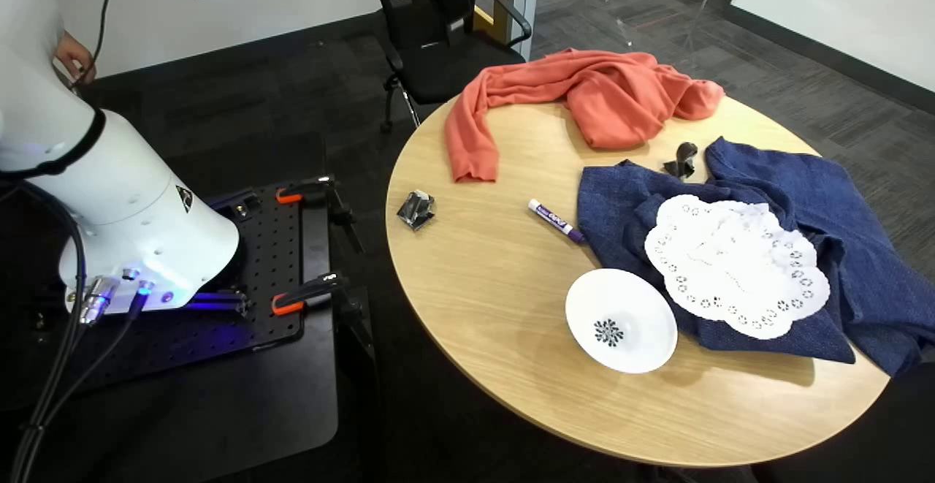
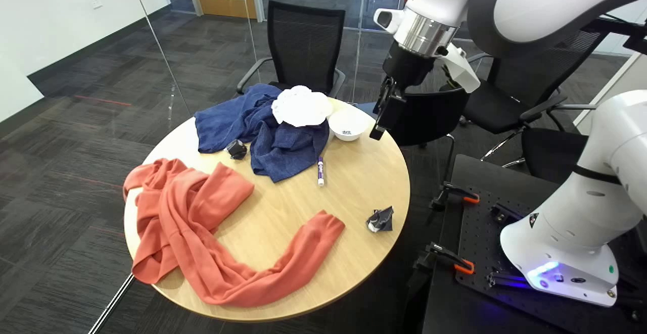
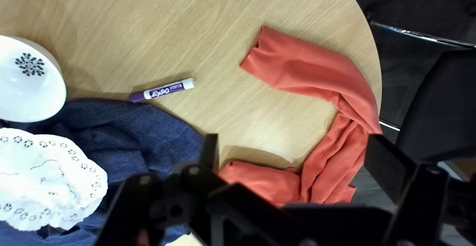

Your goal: Pick up the pen from the table and put it in the bowl

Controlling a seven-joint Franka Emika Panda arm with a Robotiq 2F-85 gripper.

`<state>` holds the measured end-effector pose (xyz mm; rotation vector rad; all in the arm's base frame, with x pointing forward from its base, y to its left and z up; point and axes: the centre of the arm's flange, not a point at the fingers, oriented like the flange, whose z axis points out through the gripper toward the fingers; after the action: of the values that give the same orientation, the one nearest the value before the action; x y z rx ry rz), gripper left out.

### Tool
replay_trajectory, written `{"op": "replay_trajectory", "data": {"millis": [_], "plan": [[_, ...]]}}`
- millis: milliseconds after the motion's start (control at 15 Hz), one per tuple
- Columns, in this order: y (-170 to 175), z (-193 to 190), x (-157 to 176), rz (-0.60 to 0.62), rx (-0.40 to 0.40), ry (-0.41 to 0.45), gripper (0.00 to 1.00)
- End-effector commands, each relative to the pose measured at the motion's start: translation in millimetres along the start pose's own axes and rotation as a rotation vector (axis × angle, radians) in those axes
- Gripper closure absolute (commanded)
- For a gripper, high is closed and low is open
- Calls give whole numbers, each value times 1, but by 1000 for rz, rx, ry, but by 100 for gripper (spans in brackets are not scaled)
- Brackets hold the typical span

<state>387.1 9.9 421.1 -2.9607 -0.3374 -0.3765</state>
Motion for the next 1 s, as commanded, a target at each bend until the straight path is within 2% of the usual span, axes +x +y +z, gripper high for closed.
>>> {"op": "replay_trajectory", "data": {"millis": [0,200,467,600,933], "plan": [[0,0,0,0,0,0,0],[0,0,0,0,0,0,0],[13,15,15,91,9,-15,0],[20,28,24,175,12,-24,0],[40,68,60,446,-13,38,0]]}}
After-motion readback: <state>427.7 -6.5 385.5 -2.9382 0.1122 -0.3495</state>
